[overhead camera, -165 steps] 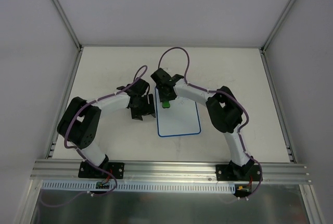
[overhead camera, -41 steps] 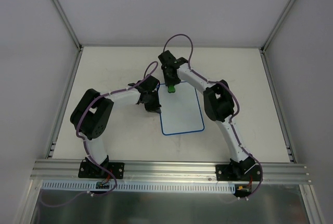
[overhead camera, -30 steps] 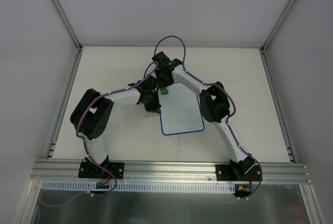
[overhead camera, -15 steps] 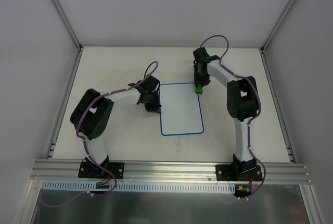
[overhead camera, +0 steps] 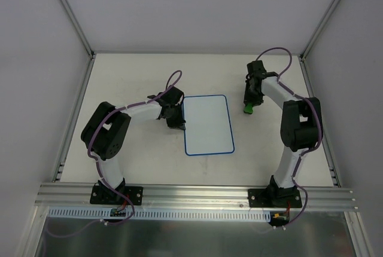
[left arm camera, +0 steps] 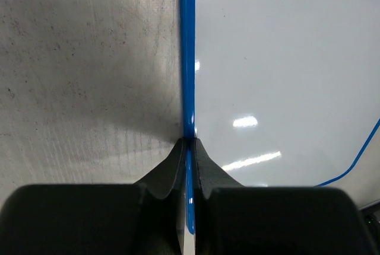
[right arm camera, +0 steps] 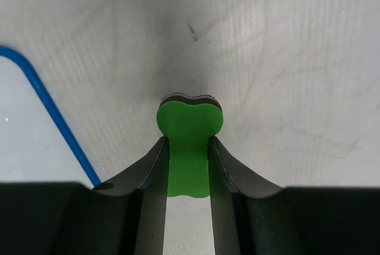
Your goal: Erase the whiteboard
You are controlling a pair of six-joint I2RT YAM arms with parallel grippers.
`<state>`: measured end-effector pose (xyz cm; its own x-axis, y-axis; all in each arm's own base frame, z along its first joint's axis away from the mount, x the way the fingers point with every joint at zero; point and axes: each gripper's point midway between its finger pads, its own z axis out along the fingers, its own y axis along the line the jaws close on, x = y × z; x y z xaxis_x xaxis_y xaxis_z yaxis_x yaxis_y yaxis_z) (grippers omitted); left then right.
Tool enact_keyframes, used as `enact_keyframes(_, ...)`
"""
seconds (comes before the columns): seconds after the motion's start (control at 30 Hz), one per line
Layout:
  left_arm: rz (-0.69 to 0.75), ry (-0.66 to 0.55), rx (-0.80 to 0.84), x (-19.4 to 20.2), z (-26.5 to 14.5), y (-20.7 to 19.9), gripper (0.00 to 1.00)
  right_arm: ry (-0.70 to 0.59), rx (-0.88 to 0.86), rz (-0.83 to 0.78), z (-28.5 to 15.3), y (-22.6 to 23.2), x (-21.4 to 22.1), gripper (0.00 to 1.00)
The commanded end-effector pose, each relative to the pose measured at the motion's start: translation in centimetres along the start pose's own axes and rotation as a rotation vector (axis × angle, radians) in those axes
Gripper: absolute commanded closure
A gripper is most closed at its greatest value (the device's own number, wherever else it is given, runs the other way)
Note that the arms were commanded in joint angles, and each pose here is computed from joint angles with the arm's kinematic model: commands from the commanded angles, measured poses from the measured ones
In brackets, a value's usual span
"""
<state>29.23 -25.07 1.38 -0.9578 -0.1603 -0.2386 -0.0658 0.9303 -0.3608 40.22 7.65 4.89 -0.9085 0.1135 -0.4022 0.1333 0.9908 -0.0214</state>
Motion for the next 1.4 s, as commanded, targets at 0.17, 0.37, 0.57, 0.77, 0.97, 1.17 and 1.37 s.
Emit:
enact_keyframes(0.17, 0.036, 0.088, -0.161, 2.6, -0.3, 3.9, 0.92, 0.011, 0.022, 0.023, 0.9, -2.3, 0.8, 0.95)
enact_keyframes(0.37, 0.049, 0.066, -0.143, 1.9, -0.9, 3.3, 0.73, 0.069, -0.007, 0.05, 1.9, -2.0, 2.3, 0.72)
enact_keyframes(0.57, 0.083, -0.005, -0.119, 0.1, -2.9, 2.2, 0.5, 0.024, -0.018, 0.054, 0.2, -2.3, 1.4, 0.34)
enact_keyframes(0.77, 0.122, -0.147, -0.054, -3.7, -8.3, 0.5, 0.16, -0.111, -0.064, 0.107, -5.0, -3.7, -1.8, 0.01)
enact_keyframes(0.97, 0.117, -0.429, -0.038, -9.9, -17.5, 1.2, 0.01, -0.328, -0.044, 0.095, -14.0, -7.3, -5.8, 0.01)
enact_keyframes(1.17, 0.185, -0.734, -0.135, -13.7, -28.3, 2.8, 0.01, -0.571, 0.015, 0.044, -24.0, -10.5, -8.4, 0.01)
enact_keyframes(1.37, 0.219, -1.017, -0.224, -14.5, -39.4, 3.9, 0.01, -0.842, 0.096, 0.018, -34.8, -13.2, -8.0, 0.01)
